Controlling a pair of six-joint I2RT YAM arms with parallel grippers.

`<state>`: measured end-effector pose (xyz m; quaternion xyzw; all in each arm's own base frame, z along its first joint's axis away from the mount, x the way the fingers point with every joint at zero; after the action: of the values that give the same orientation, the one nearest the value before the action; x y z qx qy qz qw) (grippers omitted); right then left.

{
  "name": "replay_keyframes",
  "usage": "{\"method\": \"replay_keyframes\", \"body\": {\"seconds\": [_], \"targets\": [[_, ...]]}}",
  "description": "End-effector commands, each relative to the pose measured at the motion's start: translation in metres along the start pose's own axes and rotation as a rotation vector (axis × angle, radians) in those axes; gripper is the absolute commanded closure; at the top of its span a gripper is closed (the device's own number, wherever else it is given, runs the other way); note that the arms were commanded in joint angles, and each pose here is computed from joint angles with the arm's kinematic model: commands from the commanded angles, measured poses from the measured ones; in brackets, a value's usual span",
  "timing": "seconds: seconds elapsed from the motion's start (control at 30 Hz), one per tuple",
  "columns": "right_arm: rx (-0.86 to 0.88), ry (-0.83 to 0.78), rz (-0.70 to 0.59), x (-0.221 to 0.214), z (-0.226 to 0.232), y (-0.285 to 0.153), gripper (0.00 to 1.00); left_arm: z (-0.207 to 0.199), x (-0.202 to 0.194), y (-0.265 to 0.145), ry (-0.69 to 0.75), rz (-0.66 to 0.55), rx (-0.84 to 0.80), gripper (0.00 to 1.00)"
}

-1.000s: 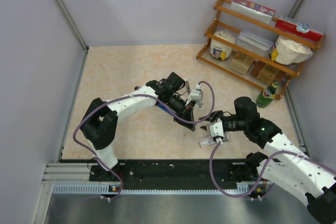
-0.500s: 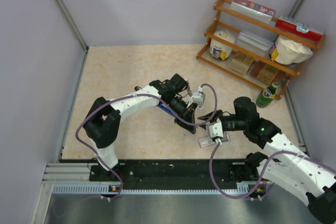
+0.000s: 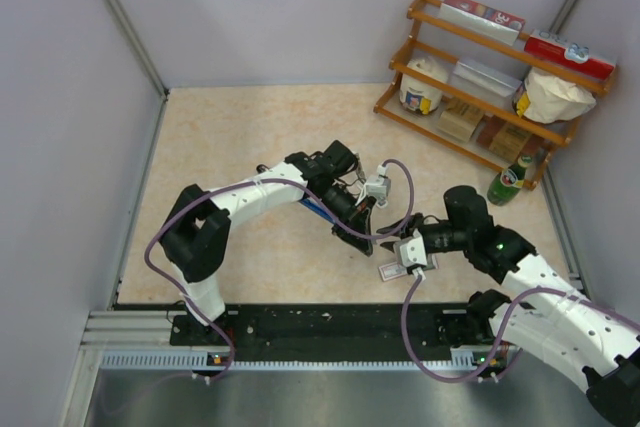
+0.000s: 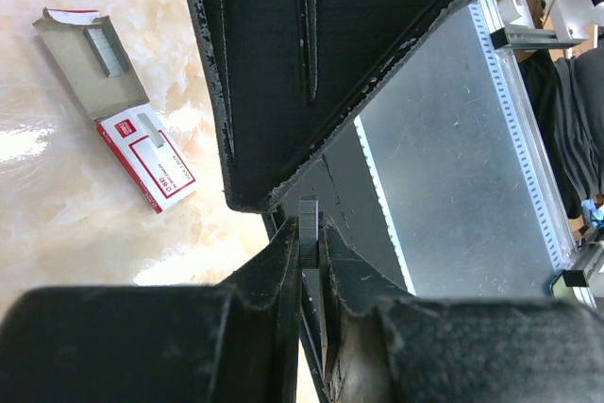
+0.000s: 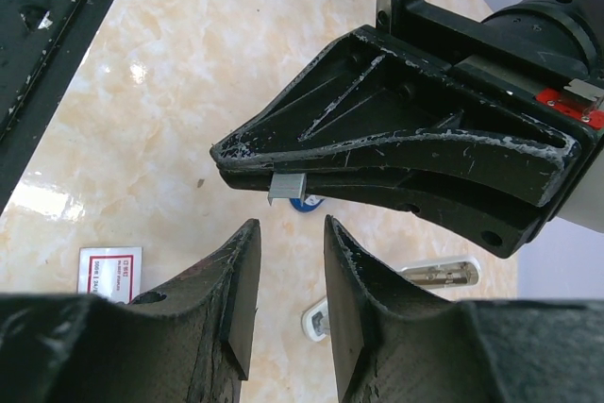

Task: Load the staples into the stapler
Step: Pick up the staple from the center of the board.

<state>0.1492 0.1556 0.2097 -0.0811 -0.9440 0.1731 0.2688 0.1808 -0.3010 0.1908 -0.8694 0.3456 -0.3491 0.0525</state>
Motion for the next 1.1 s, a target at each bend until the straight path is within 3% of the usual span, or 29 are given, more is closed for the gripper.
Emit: {"method": "replay_keyframes", "body": {"seconds": [0.0, 1.07], "targets": [[-0.008, -0.038, -0.056, 0.0102, -0.0060, 0.0014, 0.67, -0.0050, 0.0092, 0.0008, 0.044, -0.014, -0.043, 0.86], [0.012, -0.032, -0.091, 0.0148, -0.0036, 0.0046, 0.72, -0.0005, 0.0099, 0.0032, 0.016, -0.019, -0.090, 0.84]]}}
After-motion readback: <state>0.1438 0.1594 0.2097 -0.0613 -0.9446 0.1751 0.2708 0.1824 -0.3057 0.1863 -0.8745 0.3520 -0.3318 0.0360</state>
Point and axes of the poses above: each gripper's point midway between its finger pads, its own y axis out along the fingers, its own z axis along the line the jaws close on, x = y × z, the point moved 8 cm from there along -y, back along the fingers, and after that the axes turned 15 degrees about -y, right-handed, at the moved point
